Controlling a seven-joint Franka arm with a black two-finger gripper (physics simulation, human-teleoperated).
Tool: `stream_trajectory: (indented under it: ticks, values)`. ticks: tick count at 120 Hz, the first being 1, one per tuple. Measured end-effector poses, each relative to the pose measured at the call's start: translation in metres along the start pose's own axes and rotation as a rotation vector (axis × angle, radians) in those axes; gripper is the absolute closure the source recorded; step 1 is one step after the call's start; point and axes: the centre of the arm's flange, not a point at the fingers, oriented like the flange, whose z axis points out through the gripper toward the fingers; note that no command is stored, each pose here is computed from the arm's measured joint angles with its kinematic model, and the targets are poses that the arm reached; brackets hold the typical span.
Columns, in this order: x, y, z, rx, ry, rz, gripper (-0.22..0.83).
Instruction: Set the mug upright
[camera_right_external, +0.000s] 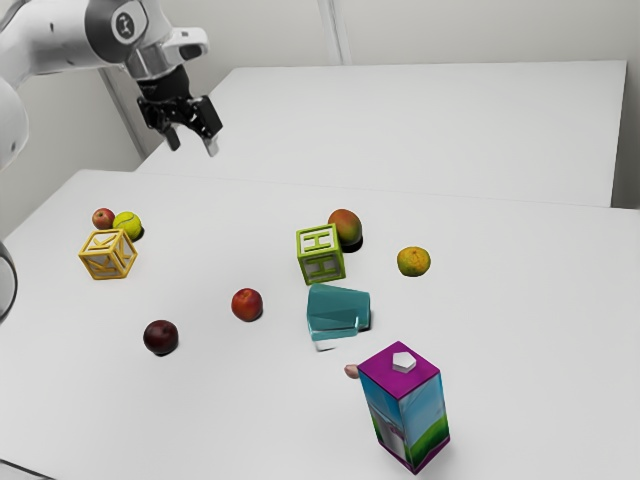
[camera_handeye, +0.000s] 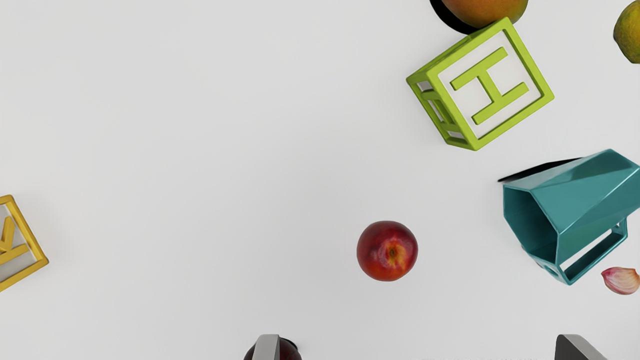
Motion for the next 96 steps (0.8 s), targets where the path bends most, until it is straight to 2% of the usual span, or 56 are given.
stream_trajectory:
  ticks: [12,28,56,78,96]
  values:
    - [0.0,-0.002,0.005,-0.01,-0.002,0.005,0.0]
    - [-0.005,0.004,0.053,-0.141,-0.057,-0.011,0.0]
    - [-0.047,0.014,0.152,-0.516,-0.129,-0.188,0.0]
    - [-0.065,0.046,0.204,-0.692,-0.129,-0.264,0.0]
    - [-0.064,0.053,0.235,-0.762,-0.097,-0.302,0.0]
